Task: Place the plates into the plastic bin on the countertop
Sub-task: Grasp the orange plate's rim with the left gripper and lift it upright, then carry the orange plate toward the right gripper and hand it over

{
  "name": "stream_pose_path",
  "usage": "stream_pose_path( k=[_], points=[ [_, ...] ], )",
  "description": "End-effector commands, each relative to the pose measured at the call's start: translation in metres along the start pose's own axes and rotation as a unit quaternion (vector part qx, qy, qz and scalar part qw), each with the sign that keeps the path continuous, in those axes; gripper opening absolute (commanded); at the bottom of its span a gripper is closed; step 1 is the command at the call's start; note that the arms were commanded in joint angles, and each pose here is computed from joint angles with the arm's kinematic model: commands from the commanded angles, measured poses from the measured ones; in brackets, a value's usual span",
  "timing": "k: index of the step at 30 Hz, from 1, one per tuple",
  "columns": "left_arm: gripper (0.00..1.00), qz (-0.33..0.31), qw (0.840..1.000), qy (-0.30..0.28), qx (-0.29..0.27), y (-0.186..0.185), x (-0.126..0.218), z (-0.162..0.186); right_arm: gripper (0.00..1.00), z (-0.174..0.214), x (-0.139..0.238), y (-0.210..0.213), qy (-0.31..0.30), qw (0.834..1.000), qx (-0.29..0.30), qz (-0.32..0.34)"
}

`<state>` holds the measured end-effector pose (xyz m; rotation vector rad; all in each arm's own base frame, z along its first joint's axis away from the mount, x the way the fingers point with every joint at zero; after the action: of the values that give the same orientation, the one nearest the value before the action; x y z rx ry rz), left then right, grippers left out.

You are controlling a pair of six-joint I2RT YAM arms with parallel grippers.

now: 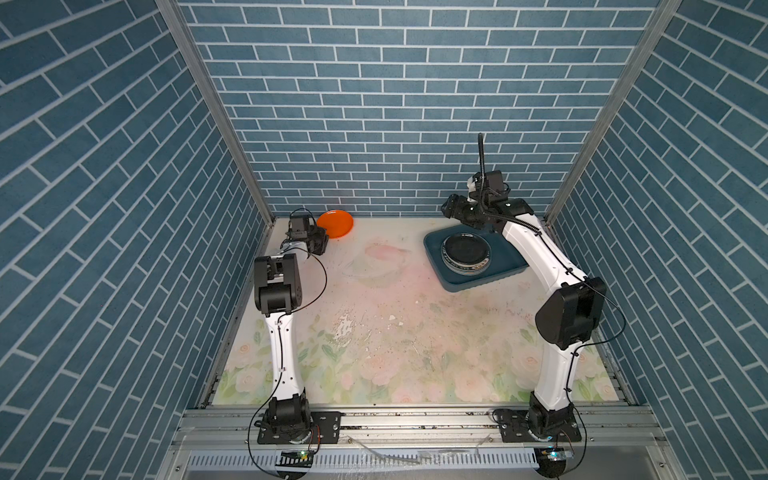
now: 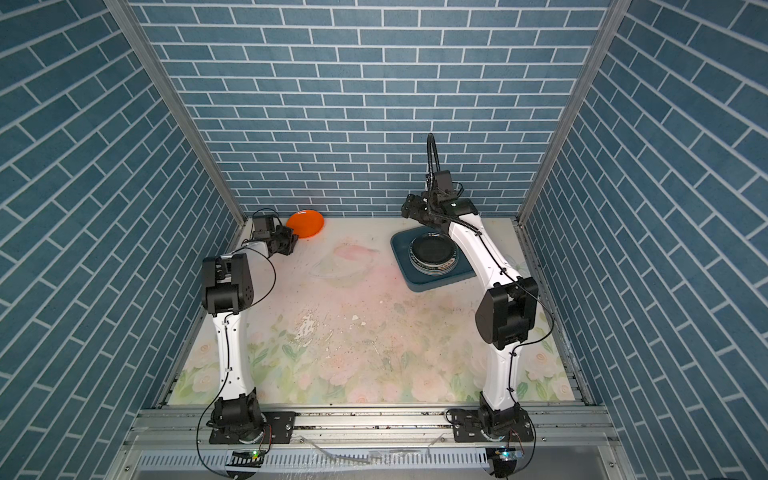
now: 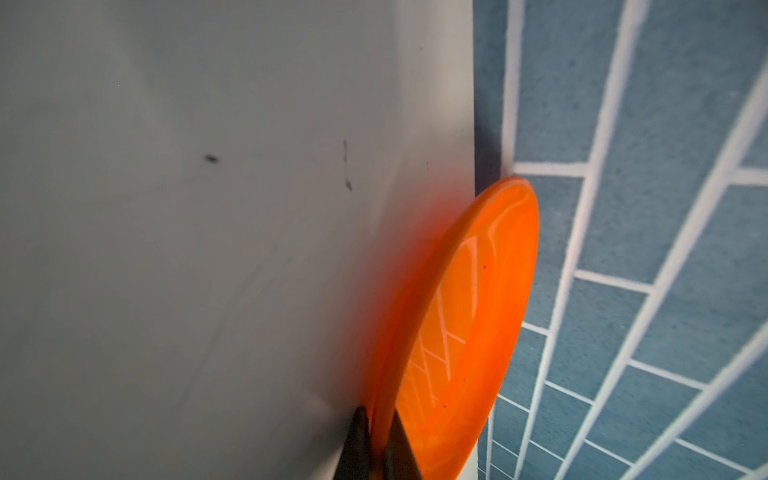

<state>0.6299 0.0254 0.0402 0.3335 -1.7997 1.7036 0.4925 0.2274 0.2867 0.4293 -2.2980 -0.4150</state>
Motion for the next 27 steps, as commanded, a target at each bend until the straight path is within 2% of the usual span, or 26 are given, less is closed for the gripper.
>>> stream_pose_path(
  k=[1,17,21,27],
  points=[
    [0.04,-0.019,1.000,0.001,0.004,0.006,0.013,0.007,0.83,-0.002,0.006,0.006,-0.009,1.000,-0.007,-0.007],
    [0.01,0.005,0.998,0.058,-0.028,-0.002,0.096,0.065,0.83,0.023,-0.004,0.011,0.025,0.998,-0.010,-0.054],
    [0.01,0.014,0.995,0.085,-0.056,-0.013,0.118,0.090,0.81,0.030,-0.009,0.013,0.038,0.997,-0.014,-0.066],
    [0.01,0.035,0.984,0.135,-0.107,-0.039,0.151,0.133,0.74,0.039,-0.013,0.022,0.059,0.993,-0.022,-0.097]
  ],
)
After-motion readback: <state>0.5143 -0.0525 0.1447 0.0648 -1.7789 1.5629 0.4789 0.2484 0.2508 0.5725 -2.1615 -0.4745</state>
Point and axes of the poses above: each gripper's point midway between its finger pads, its own x axis back along the fingers, its own y axis along the line the jaws close on, z = x × y, the point moved 2 cm from there along x, back along the fingers, and after that the axes turned 6 degrees about x, right-handed, at the moved point
